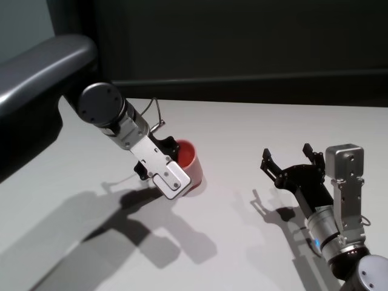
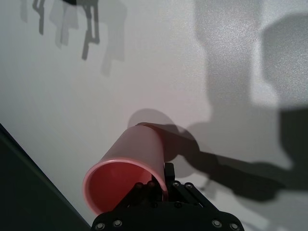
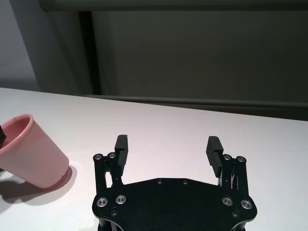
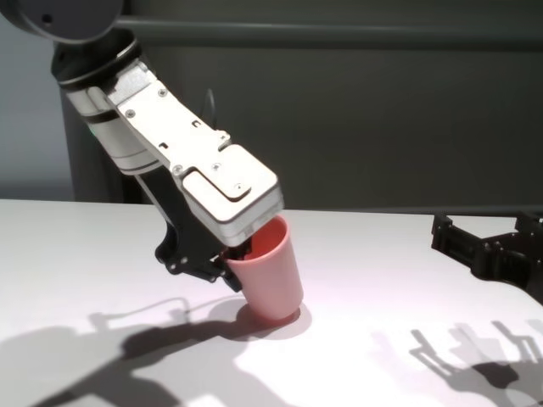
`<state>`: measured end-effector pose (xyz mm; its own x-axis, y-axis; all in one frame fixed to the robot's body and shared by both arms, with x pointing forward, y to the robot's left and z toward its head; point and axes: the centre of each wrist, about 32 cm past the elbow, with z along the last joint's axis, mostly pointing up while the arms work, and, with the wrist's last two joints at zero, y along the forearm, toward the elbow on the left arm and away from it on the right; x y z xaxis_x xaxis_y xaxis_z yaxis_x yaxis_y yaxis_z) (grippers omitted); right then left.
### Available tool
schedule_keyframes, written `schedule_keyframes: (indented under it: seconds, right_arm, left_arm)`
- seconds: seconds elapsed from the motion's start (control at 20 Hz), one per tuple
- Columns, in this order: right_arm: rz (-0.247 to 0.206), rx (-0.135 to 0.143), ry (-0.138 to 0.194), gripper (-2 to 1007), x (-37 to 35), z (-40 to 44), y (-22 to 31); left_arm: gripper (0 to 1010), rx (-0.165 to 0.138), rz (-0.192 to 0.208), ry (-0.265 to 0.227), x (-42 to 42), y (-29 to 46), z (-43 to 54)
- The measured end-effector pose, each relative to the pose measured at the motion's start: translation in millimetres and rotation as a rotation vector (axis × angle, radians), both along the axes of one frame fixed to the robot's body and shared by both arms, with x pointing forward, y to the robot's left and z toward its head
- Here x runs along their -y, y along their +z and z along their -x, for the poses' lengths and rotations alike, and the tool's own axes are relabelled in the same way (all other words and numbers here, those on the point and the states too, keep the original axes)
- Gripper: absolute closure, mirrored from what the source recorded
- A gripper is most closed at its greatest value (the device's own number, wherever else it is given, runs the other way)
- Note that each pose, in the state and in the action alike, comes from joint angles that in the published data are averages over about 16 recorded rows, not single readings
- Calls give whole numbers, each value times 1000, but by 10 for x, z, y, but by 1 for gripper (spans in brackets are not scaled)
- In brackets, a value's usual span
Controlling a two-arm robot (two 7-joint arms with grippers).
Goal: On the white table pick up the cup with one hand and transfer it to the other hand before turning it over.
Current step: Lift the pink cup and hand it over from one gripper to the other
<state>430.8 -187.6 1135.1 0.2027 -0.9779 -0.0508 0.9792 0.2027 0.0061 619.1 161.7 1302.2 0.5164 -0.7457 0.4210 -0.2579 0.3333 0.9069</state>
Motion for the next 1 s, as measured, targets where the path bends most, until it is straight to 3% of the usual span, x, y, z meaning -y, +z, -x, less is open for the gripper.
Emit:
schedule_keyframes:
  seconds: [0.3,0.5,0.7,1.0]
  right_arm:
    - [0,0,0,5,0,0,0]
    - [0,0,0,5,0,0,0]
    - [0,0,0,5,0,0,0]
    - [0,0,0,5,0,0,0]
  left_arm:
    - [967,-14,25,11,-43,-8,11]
    - [967,-37,82,35,-128,-18,30]
    - [967,-68,172,77,-264,-29,61]
    - [967,-120,354,173,-540,-42,118]
